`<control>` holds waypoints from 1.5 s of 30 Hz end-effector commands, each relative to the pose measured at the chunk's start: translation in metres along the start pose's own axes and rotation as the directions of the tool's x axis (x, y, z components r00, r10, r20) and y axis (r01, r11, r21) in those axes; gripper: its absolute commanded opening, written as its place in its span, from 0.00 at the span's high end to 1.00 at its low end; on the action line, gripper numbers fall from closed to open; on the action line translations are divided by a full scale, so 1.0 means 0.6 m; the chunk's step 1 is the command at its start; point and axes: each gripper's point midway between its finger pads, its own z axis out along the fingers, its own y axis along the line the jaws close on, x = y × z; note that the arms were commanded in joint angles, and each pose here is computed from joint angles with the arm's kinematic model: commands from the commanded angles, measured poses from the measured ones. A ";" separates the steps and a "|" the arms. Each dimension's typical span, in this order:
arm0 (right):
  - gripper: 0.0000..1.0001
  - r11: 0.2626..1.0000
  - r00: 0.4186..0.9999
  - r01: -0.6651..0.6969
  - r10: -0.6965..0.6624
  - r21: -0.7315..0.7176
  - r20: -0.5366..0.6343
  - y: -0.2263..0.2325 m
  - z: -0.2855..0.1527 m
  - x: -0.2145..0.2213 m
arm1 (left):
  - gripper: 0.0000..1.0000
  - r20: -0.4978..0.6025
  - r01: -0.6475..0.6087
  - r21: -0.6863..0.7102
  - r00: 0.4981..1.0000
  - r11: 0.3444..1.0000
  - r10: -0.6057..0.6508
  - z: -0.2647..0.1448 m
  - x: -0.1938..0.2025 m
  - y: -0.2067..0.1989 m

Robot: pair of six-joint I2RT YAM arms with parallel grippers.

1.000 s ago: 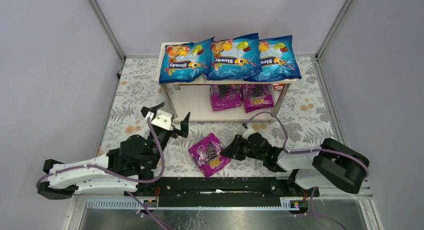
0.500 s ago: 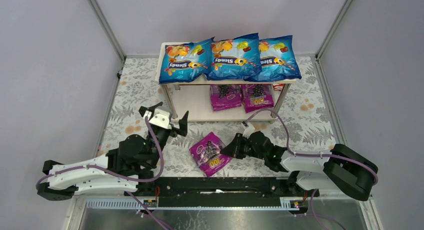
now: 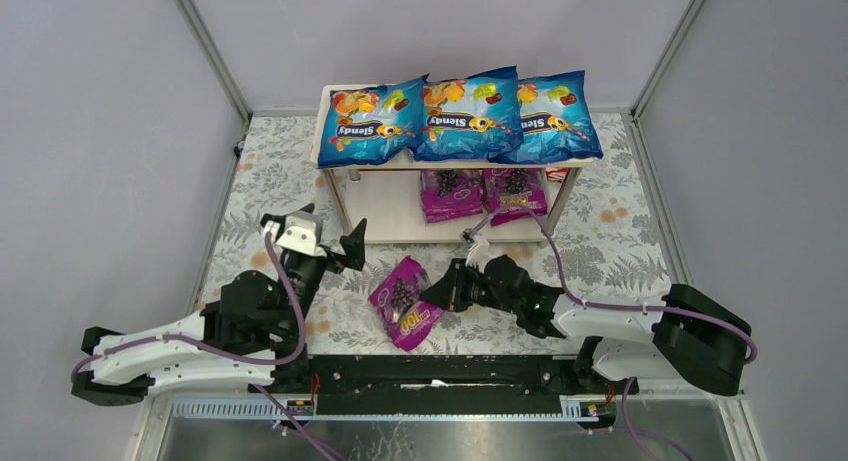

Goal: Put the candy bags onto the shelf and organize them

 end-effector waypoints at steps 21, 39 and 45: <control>1.00 0.968 0.853 0.232 -0.156 -0.093 0.498 0.205 0.044 -0.263 | 0.02 0.019 0.122 0.001 0.992 0.993 -0.122 -0.006 -0.020 0.012; 1.00 0.961 0.694 0.236 -0.269 0.141 0.668 0.145 0.153 -0.361 | 0.02 0.023 0.171 0.048 0.985 0.984 -0.172 -0.011 -0.029 0.006; 1.00 0.949 0.675 0.219 -0.316 0.228 0.666 0.095 0.183 -0.371 | 0.02 0.030 0.189 0.057 0.981 0.980 -0.191 -0.014 -0.033 0.009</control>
